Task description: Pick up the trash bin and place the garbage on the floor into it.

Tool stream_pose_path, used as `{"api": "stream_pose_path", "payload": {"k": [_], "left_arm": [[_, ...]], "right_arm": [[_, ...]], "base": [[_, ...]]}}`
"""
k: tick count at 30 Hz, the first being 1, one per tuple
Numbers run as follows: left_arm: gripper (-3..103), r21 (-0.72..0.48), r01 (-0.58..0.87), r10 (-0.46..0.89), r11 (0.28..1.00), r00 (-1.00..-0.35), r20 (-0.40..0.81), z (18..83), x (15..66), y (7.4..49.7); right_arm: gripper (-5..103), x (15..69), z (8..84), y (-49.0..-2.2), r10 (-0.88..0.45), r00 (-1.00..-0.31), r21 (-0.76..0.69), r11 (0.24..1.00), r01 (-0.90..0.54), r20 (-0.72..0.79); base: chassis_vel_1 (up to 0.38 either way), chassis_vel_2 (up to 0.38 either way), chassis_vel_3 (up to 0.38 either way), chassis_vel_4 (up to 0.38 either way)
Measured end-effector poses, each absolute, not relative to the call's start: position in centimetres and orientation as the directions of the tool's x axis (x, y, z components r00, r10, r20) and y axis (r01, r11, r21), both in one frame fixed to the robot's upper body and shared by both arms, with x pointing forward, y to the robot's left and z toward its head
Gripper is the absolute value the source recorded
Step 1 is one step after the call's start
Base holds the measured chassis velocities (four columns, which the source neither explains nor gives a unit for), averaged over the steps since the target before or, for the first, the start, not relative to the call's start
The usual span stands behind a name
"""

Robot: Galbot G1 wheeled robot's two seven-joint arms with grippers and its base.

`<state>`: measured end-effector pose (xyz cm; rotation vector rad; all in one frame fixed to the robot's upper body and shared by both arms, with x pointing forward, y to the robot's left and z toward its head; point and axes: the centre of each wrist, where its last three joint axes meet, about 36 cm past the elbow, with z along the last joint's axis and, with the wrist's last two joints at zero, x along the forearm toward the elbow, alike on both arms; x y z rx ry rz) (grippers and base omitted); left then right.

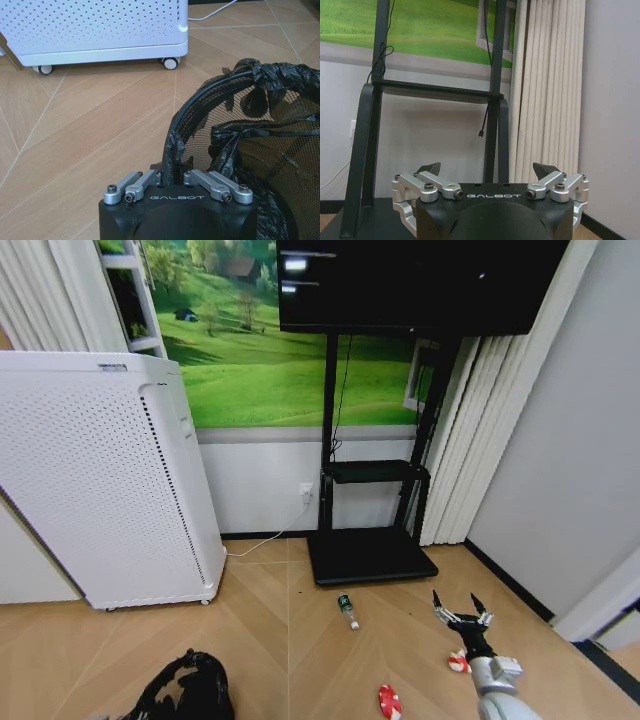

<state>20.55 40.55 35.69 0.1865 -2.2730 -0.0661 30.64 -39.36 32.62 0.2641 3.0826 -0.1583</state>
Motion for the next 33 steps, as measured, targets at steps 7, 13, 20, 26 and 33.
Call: {"api": "stream_pose_path", "payload": {"k": [7, 13, 20, 26, 33], "left_arm": [[8, 0.192, -0.074, -0.184, 0.979, -0.726, 0.662, 36.5, 20.8, 39.0], [6, 0.252, -0.063, -0.206, 0.966, -0.779, 0.593, 36.9, 21.1, 38.0], [4, 0.290, -0.062, -0.213, 0.955, -0.823, 0.527, 38.0, 22.0, 37.6], [4, 0.314, -0.058, -0.198, 0.948, -0.878, 0.436, 40.2, 23.7, 37.2], [4, 0.357, -0.019, -0.142, 0.934, -0.936, 0.321, 42.9, 25.3, 36.8]], "right_arm": [[100, 30.7, 32.5, -39.3, 0.166, -0.985, -0.097, 0.981, 0.171, -0.056], [100, 30.7, 32.3, -39.3, 0.167, -0.984, -0.100, 0.980, 0.172, -0.055], [100, 30.7, 32.3, -39.2, 0.168, -0.984, -0.101, 0.980, 0.173, -0.055], [100, 30.6, 32.1, -39.2, 0.168, -0.985, -0.108, 0.979, 0.173, -0.050], [100, 30.5, 32.0, -39.4, 0.165, -0.985, -0.124, 0.978, 0.169, -0.042]], "base": [[0.000, 0.000, 0.000, 0.000], [0.000, 0.000, 0.000, 0.000], [0.000, 0.000, 0.000, 0.000], [0.000, 0.000, 0.000, 0.000], [0.000, 0.000, 0.000, 0.000]]}}
